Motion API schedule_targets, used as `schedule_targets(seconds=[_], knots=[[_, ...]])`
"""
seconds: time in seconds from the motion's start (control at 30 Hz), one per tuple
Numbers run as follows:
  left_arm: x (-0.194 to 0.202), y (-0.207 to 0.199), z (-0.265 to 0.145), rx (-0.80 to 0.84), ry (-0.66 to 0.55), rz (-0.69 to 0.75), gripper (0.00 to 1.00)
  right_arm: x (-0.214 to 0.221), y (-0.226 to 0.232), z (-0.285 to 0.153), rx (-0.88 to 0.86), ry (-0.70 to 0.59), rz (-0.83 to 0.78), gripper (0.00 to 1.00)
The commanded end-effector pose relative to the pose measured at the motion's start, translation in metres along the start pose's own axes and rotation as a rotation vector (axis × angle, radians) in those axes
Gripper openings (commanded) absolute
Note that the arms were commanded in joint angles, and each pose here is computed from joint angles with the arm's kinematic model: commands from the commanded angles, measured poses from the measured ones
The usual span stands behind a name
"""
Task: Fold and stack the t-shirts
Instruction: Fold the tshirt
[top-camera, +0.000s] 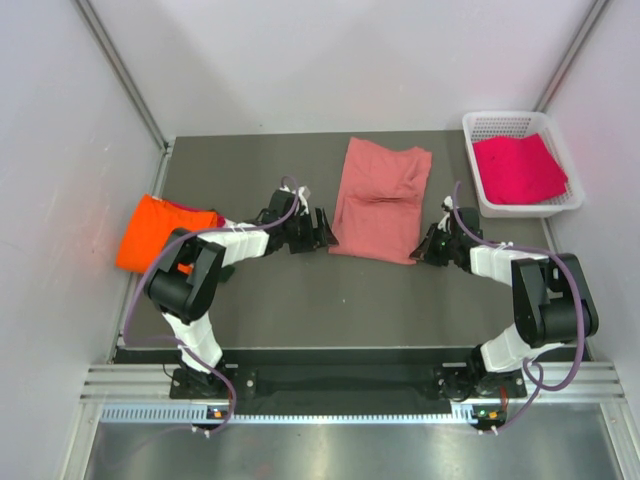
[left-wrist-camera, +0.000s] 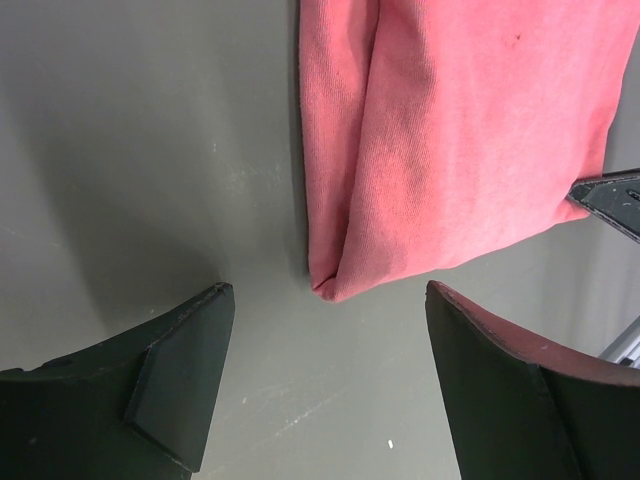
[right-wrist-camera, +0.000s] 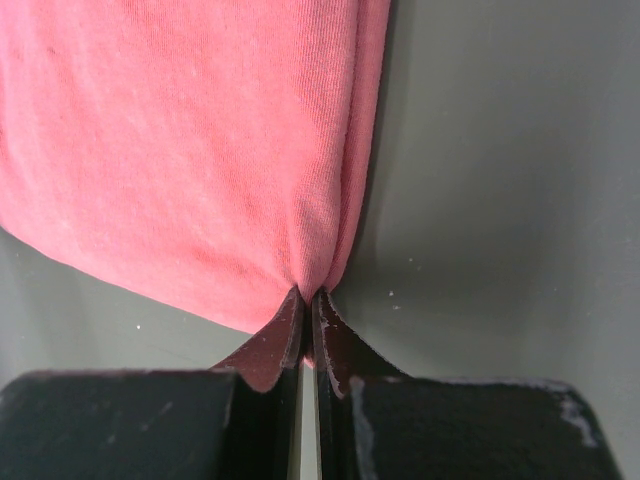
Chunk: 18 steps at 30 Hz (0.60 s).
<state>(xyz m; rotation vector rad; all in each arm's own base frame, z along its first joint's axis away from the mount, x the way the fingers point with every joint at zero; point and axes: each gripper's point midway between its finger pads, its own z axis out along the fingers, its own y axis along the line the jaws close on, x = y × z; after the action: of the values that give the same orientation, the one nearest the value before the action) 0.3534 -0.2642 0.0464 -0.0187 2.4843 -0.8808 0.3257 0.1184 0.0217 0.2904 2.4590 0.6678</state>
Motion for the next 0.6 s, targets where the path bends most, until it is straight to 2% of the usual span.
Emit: schedule_targets(seconds=[0.0, 0.17, 0.3, 0.5, 0.53, 0.57], knots=[[0.014, -0.001, -0.005, 0.006, 0.03, -0.011, 0.82, -0.011, -0.001, -0.005, 0.011, -0.048, -0.027, 0.0], [0.017, -0.001, -0.003, 0.006, 0.044, -0.011, 0.82, -0.011, -0.001, -0.005, 0.01, -0.05, -0.028, 0.0], [0.018, -0.004, 0.007, 0.017, 0.068, -0.029, 0.7, -0.012, -0.001, -0.005, 0.011, -0.052, -0.027, 0.0], [0.037, -0.008, 0.021, 0.001, 0.139, -0.034, 0.58, -0.013, -0.001, -0.006, 0.014, -0.057, -0.032, 0.0], [0.037, -0.009, 0.022, 0.005, 0.14, -0.033, 0.46, -0.013, -0.001, -0.006, 0.014, -0.057, -0.032, 0.0], [0.039, -0.01, 0.023, 0.011, 0.145, -0.032, 0.42, -0.012, -0.001, -0.006, 0.014, -0.056, -0.03, 0.0]])
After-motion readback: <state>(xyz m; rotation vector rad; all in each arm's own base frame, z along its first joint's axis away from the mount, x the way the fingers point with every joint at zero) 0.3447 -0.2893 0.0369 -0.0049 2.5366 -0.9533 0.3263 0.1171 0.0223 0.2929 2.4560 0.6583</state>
